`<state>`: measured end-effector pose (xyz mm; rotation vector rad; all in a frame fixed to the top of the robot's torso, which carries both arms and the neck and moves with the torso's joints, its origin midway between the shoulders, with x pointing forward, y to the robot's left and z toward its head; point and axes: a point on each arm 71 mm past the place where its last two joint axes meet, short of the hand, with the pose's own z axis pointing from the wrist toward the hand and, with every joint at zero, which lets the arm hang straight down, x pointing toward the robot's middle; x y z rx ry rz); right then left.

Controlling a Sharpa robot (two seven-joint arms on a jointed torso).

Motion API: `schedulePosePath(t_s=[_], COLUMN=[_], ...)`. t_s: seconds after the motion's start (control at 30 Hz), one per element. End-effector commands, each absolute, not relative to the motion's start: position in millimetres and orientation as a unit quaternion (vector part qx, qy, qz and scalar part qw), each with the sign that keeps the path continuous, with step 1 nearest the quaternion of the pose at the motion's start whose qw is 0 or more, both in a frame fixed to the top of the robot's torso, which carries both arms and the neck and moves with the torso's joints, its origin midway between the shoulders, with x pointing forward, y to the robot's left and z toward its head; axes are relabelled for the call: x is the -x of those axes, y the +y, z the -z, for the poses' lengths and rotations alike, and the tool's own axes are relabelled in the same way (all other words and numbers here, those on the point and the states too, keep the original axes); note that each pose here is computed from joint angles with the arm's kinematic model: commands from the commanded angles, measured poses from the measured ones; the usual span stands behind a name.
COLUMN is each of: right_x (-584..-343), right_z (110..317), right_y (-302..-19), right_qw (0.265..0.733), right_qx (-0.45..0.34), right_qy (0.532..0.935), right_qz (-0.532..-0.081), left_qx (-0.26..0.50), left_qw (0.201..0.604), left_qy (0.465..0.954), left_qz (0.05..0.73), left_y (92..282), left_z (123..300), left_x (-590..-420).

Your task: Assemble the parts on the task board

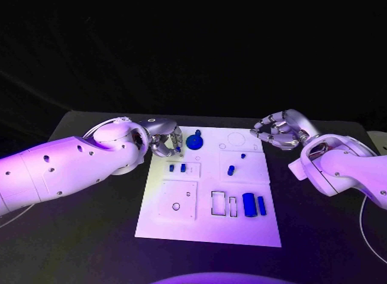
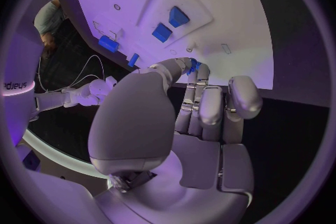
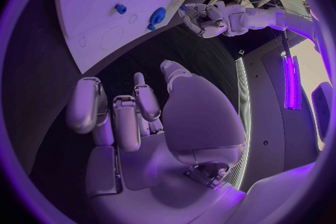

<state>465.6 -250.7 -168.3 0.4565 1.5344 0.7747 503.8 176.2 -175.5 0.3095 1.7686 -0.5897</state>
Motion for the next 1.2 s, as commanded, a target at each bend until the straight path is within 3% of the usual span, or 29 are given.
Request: schedulePosePath(t_s=[0.03,1.2], right_x=[-465.2,-465.3], right_z=[168.1,168.1], right_y=[-249.0,-249.7], right_qw=[0.632,0.633], right_qx=[-0.191,-0.191], right_qy=[0.669,0.668], right_qz=[-0.341,-0.34], left_qx=[-0.132,-0.132], left_qw=[0.574,0.555], left_qy=[0.765,0.781], left_qz=[0.262,0.257], left_y=[174.2,167.6], left_z=[179.7,192.5], left_x=[-502.4,-503.6])
